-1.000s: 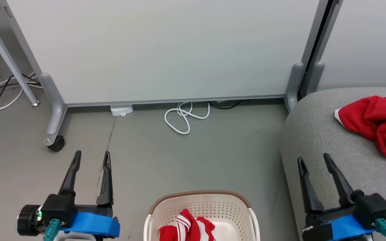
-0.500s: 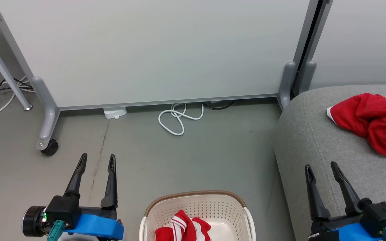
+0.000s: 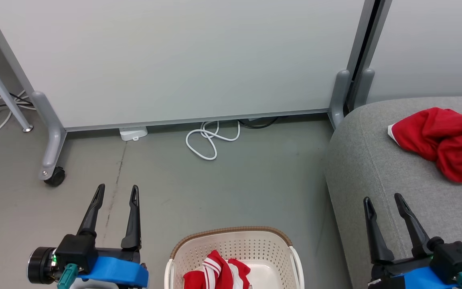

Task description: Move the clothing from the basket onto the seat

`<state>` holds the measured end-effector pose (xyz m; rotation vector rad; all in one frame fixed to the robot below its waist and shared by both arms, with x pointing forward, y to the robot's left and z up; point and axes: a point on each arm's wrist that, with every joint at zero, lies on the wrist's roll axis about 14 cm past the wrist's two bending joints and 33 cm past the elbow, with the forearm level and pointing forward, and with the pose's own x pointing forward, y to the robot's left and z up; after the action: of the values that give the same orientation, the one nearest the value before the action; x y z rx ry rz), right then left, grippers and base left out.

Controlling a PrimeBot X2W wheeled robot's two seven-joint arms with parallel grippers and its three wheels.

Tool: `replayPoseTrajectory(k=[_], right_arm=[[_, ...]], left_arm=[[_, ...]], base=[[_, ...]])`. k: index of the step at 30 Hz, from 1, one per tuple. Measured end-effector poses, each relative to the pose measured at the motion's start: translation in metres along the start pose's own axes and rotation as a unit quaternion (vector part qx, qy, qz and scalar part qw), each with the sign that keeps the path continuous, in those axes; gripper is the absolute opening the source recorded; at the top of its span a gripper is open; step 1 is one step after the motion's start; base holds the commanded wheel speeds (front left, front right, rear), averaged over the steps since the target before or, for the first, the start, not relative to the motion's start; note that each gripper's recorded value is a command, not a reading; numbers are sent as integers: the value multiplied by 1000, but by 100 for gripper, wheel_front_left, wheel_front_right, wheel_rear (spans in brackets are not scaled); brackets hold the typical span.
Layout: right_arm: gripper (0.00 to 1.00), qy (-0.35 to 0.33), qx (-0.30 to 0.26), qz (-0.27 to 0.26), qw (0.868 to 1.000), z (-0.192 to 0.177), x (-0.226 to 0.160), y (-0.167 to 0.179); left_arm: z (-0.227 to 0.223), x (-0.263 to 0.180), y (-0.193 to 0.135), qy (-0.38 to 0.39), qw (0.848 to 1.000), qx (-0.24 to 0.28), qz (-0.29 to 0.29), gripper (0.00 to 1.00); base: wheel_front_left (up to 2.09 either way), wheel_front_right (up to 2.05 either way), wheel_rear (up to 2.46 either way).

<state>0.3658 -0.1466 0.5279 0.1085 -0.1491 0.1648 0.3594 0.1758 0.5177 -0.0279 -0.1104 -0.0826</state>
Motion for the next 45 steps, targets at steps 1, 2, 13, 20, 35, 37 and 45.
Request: replayPoseTrajectory(k=[1,2,13,20,35,37,45], right_arm=[[100,0,0,0,1000,0,0,0],[100,0,0,1,1000,0,0,0],[100,3,2,2,1000,-2,0,1],[100,5,3,14,1000,-5,10,8],[100,21,-6,28,999,-27,53,8],[100,24,-10,27,999,-33,61,4],[100,43,-19,26,999,-62,89,-8]], left_arm=[[0,0,0,0,1000,0,0,100],[-1,0,0,1,1000,1,-1,100],[-11,3,-11,17,999,9,-26,100],[-27,23,-32,43,995,32,-87,100],[-146,58,-100,202,934,103,-276,100],[-164,60,-106,223,923,105,-295,100],[-247,50,-119,317,864,133,-368,100]], base=[[0,0,0],[0,0,0],[0,0,0],[0,0,0],[0,0,0],[0,0,0],[0,0,0]])
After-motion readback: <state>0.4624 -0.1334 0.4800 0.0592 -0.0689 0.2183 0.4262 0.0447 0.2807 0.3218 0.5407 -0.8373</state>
